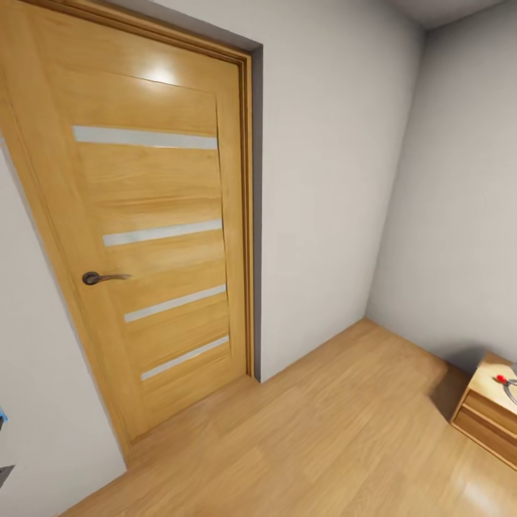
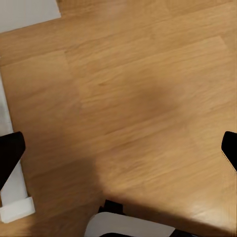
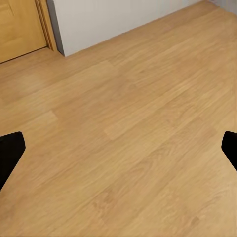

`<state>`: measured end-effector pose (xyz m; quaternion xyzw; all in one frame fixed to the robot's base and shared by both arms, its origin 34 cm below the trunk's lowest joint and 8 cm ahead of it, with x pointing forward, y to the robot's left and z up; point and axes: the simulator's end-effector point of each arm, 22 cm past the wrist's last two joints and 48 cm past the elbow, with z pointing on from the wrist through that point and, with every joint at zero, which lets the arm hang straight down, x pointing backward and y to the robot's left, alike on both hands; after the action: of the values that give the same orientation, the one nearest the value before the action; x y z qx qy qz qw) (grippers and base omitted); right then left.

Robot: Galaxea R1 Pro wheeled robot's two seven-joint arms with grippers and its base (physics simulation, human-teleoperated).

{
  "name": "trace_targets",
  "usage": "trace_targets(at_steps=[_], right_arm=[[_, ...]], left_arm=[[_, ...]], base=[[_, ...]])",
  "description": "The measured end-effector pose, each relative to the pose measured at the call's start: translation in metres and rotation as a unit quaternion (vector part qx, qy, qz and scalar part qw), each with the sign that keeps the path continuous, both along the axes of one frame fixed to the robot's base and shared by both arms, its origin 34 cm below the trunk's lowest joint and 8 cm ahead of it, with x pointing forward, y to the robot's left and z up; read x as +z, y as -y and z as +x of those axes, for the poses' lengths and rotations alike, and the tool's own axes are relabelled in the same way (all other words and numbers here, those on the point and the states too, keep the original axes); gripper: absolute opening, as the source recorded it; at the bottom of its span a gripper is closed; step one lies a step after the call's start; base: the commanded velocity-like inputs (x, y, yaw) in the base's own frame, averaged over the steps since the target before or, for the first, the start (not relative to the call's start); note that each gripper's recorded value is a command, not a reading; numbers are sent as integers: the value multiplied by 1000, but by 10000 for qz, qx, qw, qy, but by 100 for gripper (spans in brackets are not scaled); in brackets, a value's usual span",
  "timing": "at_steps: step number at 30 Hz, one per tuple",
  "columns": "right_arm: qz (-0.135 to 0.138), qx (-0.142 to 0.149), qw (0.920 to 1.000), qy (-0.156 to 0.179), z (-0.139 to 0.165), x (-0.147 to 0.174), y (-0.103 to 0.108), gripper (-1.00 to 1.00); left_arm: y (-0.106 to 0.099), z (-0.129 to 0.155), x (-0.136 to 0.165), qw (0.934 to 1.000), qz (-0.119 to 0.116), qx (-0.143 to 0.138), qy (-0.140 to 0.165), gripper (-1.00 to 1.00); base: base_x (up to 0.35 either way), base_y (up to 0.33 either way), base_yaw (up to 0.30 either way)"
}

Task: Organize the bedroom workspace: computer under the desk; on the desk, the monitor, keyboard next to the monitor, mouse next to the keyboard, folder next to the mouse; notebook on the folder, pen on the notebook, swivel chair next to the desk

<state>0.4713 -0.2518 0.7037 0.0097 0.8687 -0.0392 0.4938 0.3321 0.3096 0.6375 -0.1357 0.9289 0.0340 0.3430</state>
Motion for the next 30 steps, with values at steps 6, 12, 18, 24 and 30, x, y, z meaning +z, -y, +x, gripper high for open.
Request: trace_targets(at_steps=[6, 12, 18, 24, 30], right_arm=[[2, 0, 10000, 0, 0, 0, 0, 100], [8, 2, 10000, -1, 0, 0, -1, 100], [12, 2, 10000, -3, 0, 0, -2, 100], [27, -21, 10000, 7, 0, 0, -3, 100], [33, -47, 10000, 30, 1, 1, -2, 100]], left_arm=[[0, 0, 0, 10000, 0, -6, -2, 100], [0, 0, 0, 10000, 0, -3, -2, 100], [0, 0, 0, 10000, -1, -1, -5, 100], [0, 0, 0, 10000, -1, 3, -4, 100], [0, 0, 0, 10000, 0, 0, -5, 100]], base=[[324, -77, 92], [249, -93, 252], [69, -20, 273], [12, -4, 278], [2, -123, 280]])
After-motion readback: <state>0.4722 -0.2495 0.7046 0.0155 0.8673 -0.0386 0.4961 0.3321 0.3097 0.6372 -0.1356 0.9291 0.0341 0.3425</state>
